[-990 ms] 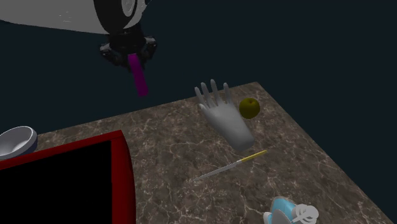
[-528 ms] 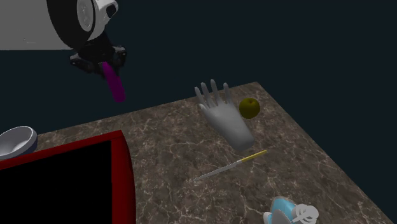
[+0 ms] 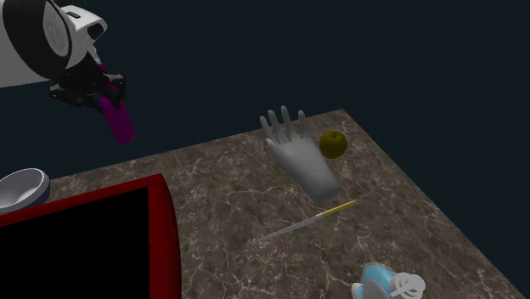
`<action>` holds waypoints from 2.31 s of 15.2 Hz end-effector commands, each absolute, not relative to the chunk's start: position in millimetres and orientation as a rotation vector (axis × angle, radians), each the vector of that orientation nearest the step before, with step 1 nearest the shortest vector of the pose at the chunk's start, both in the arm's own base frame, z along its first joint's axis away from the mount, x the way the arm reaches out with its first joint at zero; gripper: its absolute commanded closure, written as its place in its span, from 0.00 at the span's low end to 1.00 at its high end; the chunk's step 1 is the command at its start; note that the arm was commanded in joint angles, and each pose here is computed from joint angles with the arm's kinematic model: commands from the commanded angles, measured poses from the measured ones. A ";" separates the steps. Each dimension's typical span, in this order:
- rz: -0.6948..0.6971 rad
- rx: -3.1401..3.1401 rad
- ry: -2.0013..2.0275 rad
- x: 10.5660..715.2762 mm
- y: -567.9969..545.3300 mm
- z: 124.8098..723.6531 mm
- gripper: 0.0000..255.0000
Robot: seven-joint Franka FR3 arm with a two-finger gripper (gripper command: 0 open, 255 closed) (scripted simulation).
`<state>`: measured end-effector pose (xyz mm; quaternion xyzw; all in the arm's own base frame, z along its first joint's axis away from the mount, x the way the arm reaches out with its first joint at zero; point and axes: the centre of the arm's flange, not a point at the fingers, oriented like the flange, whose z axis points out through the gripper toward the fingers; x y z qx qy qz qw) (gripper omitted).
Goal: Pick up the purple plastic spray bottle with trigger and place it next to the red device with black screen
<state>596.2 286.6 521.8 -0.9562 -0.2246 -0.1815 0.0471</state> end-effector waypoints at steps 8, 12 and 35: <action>-0.555 -2.917 -0.683 598.3 400.5 491.6 1.00; -0.555 -2.917 -0.683 597.9 451.5 478.1 1.00; -0.555 -2.917 -0.683 597.5 500.3 364.7 1.00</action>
